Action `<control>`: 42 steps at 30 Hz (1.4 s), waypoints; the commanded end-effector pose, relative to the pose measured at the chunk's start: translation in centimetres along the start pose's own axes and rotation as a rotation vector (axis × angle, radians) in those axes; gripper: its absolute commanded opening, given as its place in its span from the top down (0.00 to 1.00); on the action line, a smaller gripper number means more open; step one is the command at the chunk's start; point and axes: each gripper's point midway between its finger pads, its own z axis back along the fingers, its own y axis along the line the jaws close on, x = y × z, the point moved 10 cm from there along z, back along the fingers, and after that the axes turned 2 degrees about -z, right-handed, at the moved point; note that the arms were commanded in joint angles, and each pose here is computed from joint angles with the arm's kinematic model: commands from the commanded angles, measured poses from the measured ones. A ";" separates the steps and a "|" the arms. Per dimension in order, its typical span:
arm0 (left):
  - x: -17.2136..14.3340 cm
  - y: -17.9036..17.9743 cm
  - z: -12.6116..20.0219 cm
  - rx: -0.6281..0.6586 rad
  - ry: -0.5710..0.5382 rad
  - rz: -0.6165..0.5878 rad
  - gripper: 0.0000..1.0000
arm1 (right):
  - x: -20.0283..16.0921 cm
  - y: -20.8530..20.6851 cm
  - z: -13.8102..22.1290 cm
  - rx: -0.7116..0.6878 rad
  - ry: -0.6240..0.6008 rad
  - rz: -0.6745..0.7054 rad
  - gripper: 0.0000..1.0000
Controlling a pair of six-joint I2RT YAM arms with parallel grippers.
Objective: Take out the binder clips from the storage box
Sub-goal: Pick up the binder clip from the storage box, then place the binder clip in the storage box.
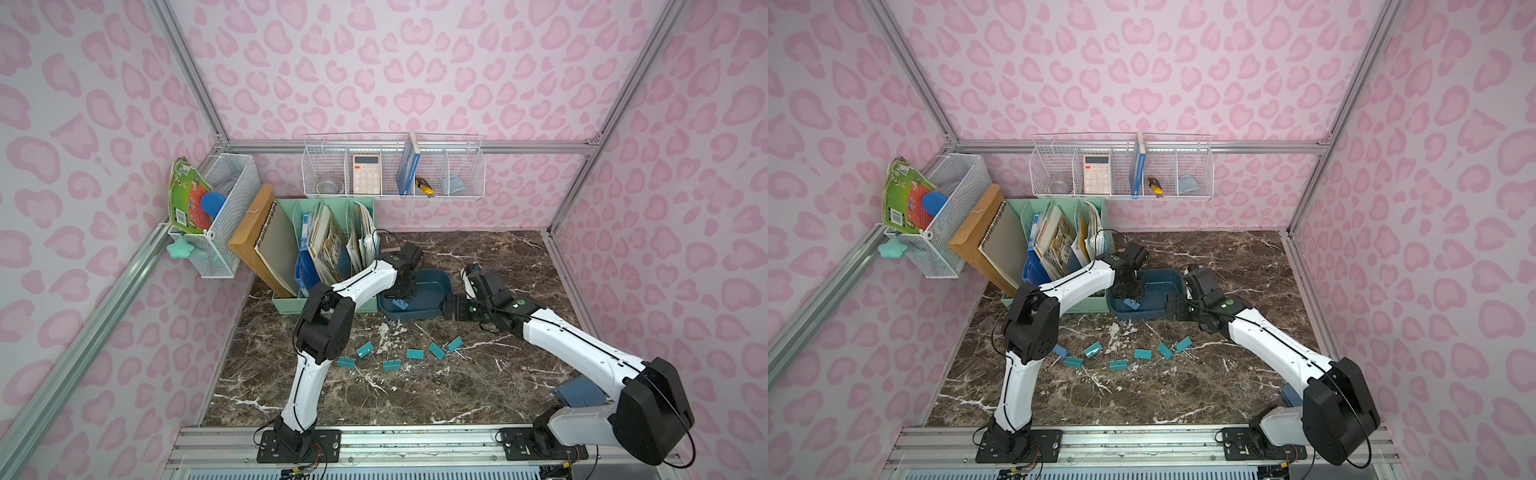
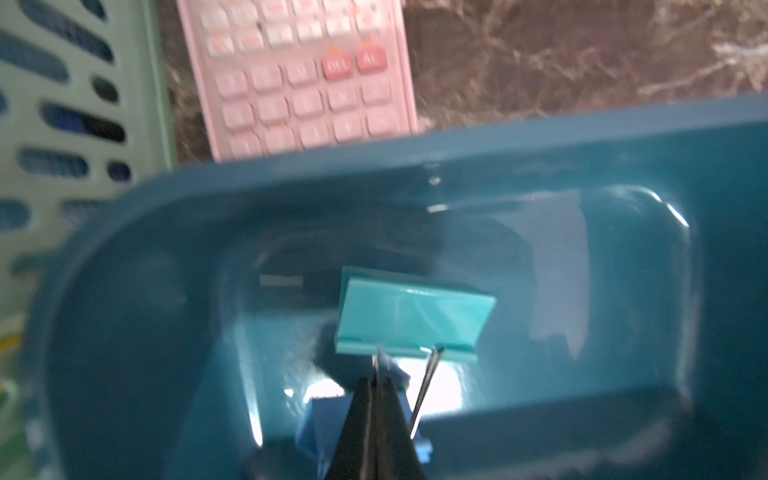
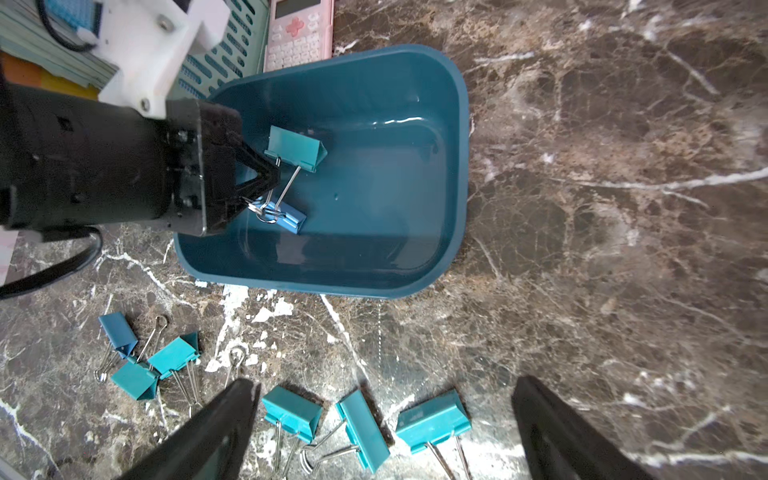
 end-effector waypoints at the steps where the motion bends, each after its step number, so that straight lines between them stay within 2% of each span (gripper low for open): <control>1: 0.8 0.4 -1.2 0.045 -0.080 -0.033 1.00 | 0.2 -0.1 0.3 -0.030 -0.004 -0.009 0.00; 6: 1.8 0.3 -1.1 0.006 -0.161 -0.018 1.00 | 0.4 -0.1 0.1 -0.041 0.000 -0.013 0.00; 11: 2.6 0.0 2.1 -0.078 -0.224 0.031 1.00 | 0.6 -0.1 0.1 -0.058 0.005 -0.009 0.00; 14: 1.9 0.4 4.1 -0.126 -0.292 0.071 1.00 | 0.7 -0.1 0.1 -0.064 0.000 -0.010 0.00; 18: 2.0 0.5 5.9 -0.167 -0.312 0.095 1.00 | 0.8 -0.1 -0.1 -0.063 0.004 -0.008 0.00; 20: 1.9 0.3 5.7 -0.176 -0.341 0.085 1.00 | 0.9 -0.1 -0.2 -0.061 0.005 -0.004 0.00; 23: 1.2 0.2 3.7 -0.179 -0.278 0.075 1.00 | 1.1 0.2 -0.4 -0.051 0.010 0.007 0.00; 28: 0.3 -0.2 3.6 -0.225 -0.204 0.102 1.00 | 1.5 1.0 -1.2 0.059 -0.014 0.058 0.30; 30: 0.4 -0.1 4.1 -0.237 -0.189 0.111 1.00 | 2.0 1.6 -1.8 0.125 -0.045 0.084 0.36; 33: 0.3 0.0 5.2 -0.270 -0.183 0.116 1.00 | 3.1 2.5 -2.6 0.214 -0.080 0.135 0.51; 39: 0.2 0.0 5.9 -0.307 -0.157 0.119 1.00 | 5.1 3.8 -5.0 0.356 -0.110 0.206 0.63; 42: 0.1 0.0 6.1 -0.307 -0.149 0.119 1.00 | 5.6 4.0 -5.9 0.411 -0.115 0.214 0.65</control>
